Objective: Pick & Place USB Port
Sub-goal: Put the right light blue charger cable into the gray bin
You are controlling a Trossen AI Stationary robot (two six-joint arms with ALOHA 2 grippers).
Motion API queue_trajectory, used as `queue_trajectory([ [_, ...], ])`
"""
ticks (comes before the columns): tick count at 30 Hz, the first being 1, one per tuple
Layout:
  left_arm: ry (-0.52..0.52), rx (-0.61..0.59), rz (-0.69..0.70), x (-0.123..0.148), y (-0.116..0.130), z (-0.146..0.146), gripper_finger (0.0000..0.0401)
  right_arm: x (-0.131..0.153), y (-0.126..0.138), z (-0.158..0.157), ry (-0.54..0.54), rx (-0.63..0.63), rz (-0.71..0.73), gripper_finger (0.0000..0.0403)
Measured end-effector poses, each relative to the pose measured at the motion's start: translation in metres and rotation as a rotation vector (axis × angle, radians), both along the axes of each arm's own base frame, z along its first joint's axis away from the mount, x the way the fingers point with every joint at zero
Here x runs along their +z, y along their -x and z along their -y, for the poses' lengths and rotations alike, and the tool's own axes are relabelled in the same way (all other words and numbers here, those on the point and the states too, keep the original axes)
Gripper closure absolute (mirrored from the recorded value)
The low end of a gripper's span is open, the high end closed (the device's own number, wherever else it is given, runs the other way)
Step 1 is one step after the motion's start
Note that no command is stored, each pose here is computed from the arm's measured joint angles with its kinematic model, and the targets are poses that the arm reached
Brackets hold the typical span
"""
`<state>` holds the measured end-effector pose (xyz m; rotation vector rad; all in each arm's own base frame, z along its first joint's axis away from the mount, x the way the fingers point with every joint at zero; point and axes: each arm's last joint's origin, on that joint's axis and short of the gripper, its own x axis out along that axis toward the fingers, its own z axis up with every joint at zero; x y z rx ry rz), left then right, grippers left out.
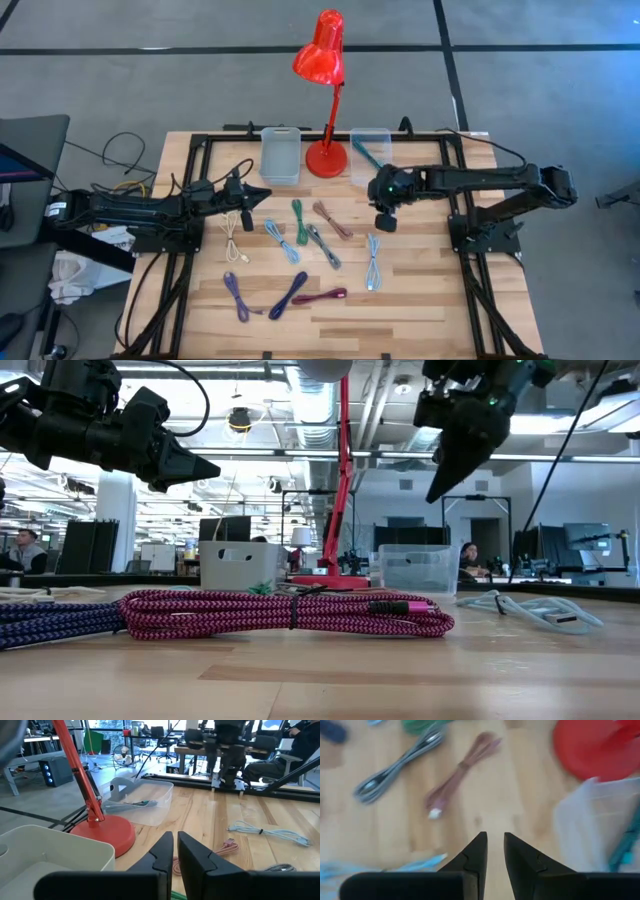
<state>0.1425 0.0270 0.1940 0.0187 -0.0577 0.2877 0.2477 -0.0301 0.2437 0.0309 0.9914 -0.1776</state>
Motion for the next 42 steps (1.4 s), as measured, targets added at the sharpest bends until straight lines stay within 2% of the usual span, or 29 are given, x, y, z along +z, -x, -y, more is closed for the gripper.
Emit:
queue_trajectory([
  [6, 0.0, 0.0, 0.0, 0.0, 0.0, 0.0, 0.0375, -0.005, 0.003, -0.023, -0.119, 0.047, -0.061, 0.0344],
  [13, 0.0, 0.0, 0.0, 0.0, 0.0, 0.0, 0.0375, -0.005, 0.003, -0.038, -0.31, -0.078, -0.066, 0.0344],
  [19, 0.0, 0.0, 0.0, 0.0, 0.0, 0.0, 0.0375, -0.013, 0.004, -0.05, -0.355, -0.145, -0.137, 0.0344],
  [24, 0.029, -0.003, 0.009, 0.0, 0.0, 0.0, 0.0375, -0.036, -0.002, -0.07, -0.356, -0.247, -0.225, 0.0344],
  [30, 0.047, -0.004, 0.014, 0.0, 0.0, 0.0, 0.0375, -0.061, -0.012, -0.101, -0.448, -0.312, -0.303, 0.0339],
  [34, 0.047, -0.009, 0.014, 0.0, 0.0, 0.0, 0.0375, -0.065, -0.016, -0.117, -0.501, -0.369, -0.327, 0.0329],
  [42, 0.052, -0.163, 0.011, 0.0, -0.001, 0.005, 0.0375, -0.059, -0.02, -0.125, -0.557, -0.485, -0.31, 0.0283],
])
